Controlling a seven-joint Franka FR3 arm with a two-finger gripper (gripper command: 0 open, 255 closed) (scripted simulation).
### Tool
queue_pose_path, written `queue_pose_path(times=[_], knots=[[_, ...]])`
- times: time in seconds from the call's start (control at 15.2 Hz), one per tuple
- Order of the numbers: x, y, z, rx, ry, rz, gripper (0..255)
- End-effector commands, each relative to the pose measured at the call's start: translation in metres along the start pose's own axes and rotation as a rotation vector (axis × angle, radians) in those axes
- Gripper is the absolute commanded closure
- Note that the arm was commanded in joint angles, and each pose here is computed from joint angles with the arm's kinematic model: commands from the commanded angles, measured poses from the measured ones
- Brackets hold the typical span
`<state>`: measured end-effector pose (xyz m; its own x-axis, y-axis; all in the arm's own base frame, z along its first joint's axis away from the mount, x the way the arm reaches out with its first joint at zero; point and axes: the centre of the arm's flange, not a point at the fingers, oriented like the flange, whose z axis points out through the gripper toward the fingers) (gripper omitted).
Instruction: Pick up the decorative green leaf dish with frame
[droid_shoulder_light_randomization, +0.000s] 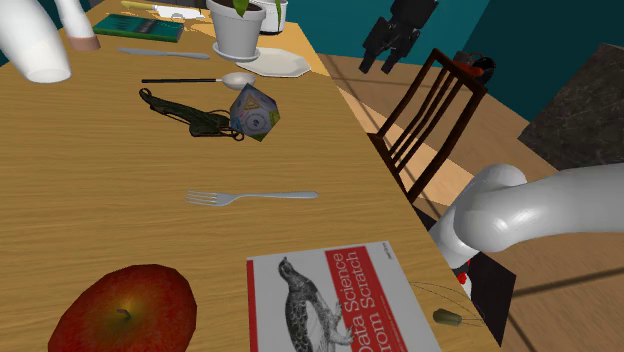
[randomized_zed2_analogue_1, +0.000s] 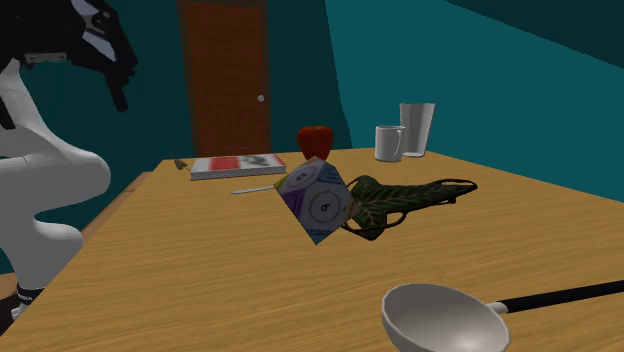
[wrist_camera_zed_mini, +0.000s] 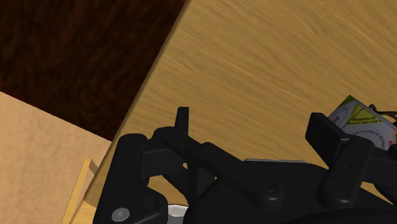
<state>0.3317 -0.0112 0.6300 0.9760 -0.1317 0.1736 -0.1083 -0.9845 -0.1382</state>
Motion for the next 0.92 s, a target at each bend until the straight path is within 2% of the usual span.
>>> queue_pose_path(times=[0.0,0.86], knots=[[0.000,0.000,0.000,0.000,0.000,0.000,0],[0.117,-0.108,0.073,0.065,-0.082,-0.252,0]])
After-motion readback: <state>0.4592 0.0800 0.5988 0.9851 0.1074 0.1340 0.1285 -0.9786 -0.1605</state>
